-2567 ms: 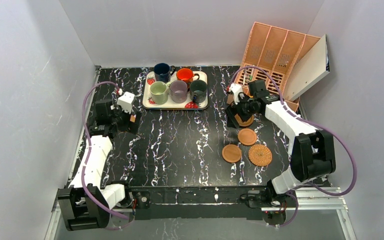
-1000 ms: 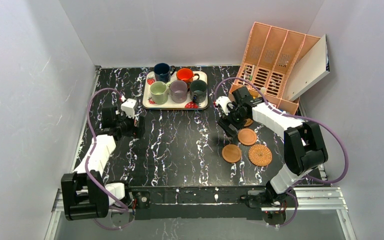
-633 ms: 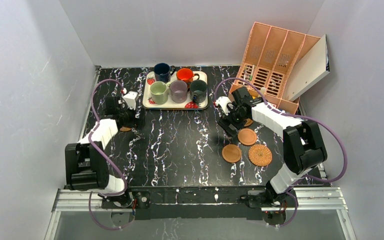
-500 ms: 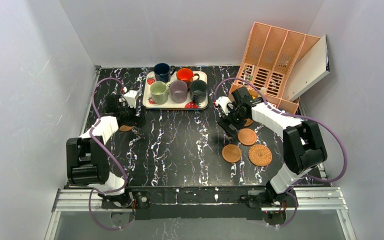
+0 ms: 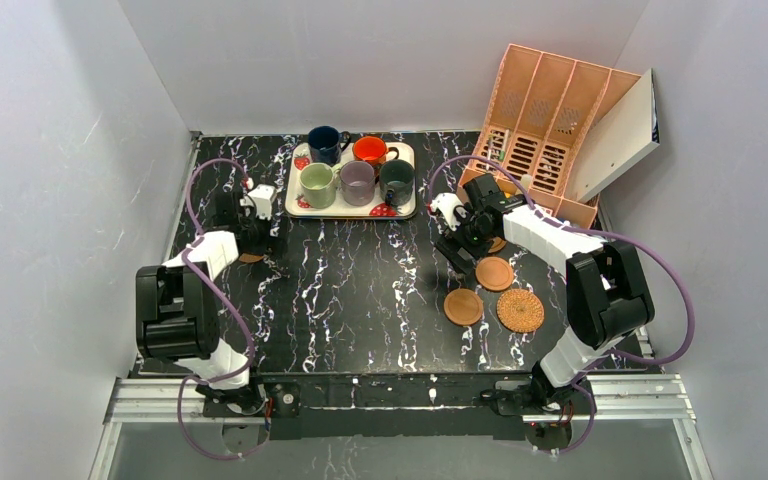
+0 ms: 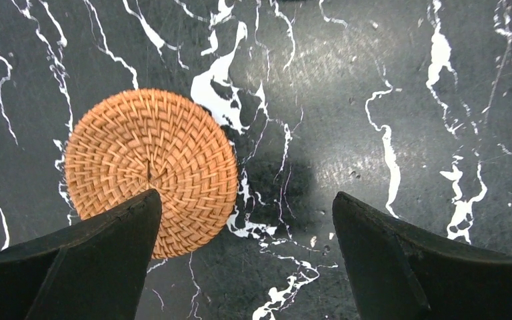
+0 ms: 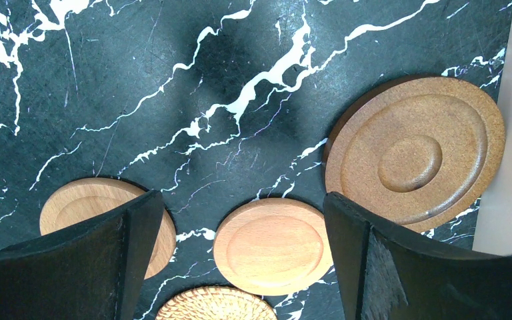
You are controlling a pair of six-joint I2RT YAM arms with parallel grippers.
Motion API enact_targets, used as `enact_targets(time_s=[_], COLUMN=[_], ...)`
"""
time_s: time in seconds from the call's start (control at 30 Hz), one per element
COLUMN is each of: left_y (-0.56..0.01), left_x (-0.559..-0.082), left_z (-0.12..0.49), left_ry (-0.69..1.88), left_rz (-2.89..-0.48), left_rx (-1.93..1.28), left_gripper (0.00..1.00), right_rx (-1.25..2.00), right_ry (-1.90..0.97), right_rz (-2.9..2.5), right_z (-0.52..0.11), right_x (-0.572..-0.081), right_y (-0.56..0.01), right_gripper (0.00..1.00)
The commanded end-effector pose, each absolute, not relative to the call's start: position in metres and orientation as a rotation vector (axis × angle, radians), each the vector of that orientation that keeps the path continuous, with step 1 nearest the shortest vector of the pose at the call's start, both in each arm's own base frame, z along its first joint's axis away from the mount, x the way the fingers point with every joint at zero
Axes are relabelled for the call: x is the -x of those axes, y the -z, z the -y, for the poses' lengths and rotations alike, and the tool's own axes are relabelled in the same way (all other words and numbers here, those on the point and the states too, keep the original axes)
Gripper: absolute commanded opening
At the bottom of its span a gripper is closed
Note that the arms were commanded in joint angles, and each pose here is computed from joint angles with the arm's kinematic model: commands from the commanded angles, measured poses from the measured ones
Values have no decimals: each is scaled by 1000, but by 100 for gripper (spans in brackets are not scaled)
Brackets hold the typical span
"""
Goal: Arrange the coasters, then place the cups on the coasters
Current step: Move the coaster to the center of the board.
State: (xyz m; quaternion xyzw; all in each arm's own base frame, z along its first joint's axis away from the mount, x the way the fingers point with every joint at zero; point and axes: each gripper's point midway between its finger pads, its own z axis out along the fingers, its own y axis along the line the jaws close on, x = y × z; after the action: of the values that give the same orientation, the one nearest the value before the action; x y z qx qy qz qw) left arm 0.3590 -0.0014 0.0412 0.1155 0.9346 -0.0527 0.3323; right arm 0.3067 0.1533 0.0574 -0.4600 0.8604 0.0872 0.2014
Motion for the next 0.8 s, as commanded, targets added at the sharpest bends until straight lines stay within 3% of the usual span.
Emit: enact_targets(time_s=[0.0, 0.77], left_y=[-23, -32], left_x=[-339, -274], left_z=[-7, 0], left_ry=[105, 147], left_rz=[-2524, -2566], left_rx=[-306, -424], left_gripper=[98, 98], right_rx=[1283, 1277], right_ry=[-247, -247], right_rz=[-2381, -2376], right_z=[-158, -158], right_x=[-309, -310], right_y=[-58, -61], right_gripper=[99, 99])
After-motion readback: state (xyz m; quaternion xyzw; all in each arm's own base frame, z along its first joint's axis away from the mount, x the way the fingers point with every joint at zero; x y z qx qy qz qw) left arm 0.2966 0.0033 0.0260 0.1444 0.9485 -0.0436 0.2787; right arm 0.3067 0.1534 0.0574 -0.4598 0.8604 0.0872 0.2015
